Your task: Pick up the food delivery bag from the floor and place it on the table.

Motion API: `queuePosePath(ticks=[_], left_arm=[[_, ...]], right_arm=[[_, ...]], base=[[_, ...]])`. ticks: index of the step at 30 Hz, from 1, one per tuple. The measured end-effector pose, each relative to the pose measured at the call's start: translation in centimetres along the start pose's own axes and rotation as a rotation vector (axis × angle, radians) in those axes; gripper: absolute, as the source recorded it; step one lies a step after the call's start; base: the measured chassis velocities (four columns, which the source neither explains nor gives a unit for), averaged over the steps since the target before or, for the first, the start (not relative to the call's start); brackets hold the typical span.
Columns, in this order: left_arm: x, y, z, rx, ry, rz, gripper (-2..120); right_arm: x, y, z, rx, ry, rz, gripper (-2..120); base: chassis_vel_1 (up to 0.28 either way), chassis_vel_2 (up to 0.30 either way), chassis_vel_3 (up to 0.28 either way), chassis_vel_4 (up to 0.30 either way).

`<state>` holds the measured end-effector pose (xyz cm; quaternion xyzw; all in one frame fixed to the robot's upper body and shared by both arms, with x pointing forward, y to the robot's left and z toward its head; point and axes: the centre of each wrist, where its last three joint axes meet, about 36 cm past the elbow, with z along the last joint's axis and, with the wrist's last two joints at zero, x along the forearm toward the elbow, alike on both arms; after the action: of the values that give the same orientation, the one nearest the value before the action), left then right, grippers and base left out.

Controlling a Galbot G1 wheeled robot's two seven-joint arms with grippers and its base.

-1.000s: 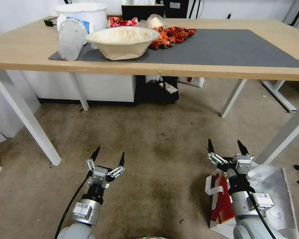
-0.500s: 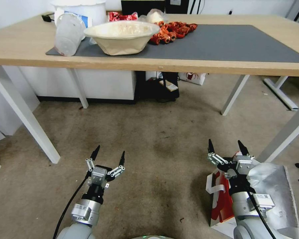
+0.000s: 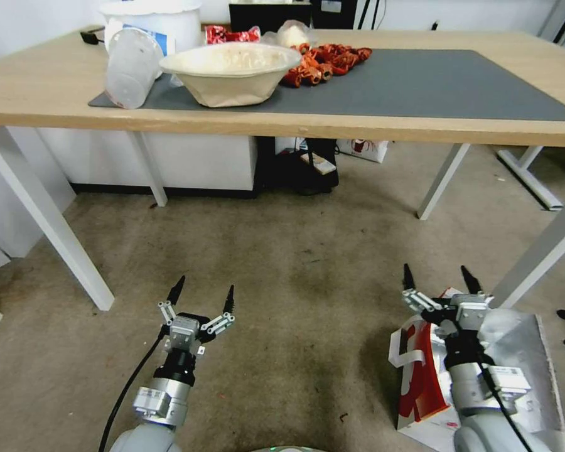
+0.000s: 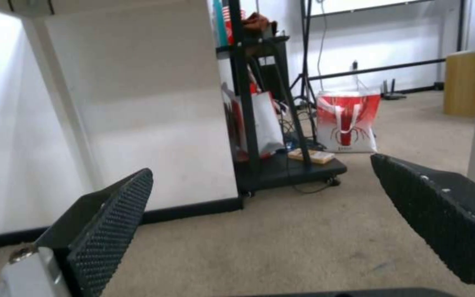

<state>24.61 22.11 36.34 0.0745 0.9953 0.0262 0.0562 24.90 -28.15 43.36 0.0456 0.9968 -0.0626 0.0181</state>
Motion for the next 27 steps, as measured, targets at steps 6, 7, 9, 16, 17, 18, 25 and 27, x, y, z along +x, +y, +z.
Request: queuePosePath(ticks=[6,7,9,16,17,18,25,27], left_arm=[[-0.3,0.4,0.4,0.017,0.019,-0.017,99],[-0.3,0.4,0.5,0.016,0.021,-0.017,99],[-0.3,0.5,0.5,0.016,0.023,-0.017,99],[-0.6,0.9,1.0,0.017,0.033,-0.020,99],[-0.6,0.9,1.0,0.017,0.033,-0.020,99],[-0.6,0.9,1.0,0.017,0.033,-0.020,99],[-1.0,1.0,1.6,0.019,0.045,-0.018,99],[-1.2,0.9,1.8,0.022,0.052,-0.017,99]], right_arm=[[-0.1,-3.2,1.7,0.033,0.047,0.040,100],[-0.1,-3.7,2.0,0.041,0.051,0.045,100],[-0.1,-4.1,2.2,0.047,0.054,0.049,100],[-0.1,-7.0,3.0,0.084,0.077,0.074,100],[-0.1,-7.0,3.0,0.084,0.077,0.074,100],[-0.1,-7.2,3.0,0.086,0.078,0.075,100],[-0.4,-9.8,4.2,0.122,0.115,0.107,100],[-0.4,-10.7,4.9,0.133,0.136,0.121,100]], base=[[0.000,0.000,0.000,0.000],[0.000,0.000,0.000,0.000],[0.000,0.000,0.000,0.000],[0.000,0.000,0.000,0.000],[0.000,0.000,0.000,0.000],[0.000,0.000,0.000,0.000],[0.000,0.000,0.000,0.000],[0.000,0.000,0.000,0.000]])
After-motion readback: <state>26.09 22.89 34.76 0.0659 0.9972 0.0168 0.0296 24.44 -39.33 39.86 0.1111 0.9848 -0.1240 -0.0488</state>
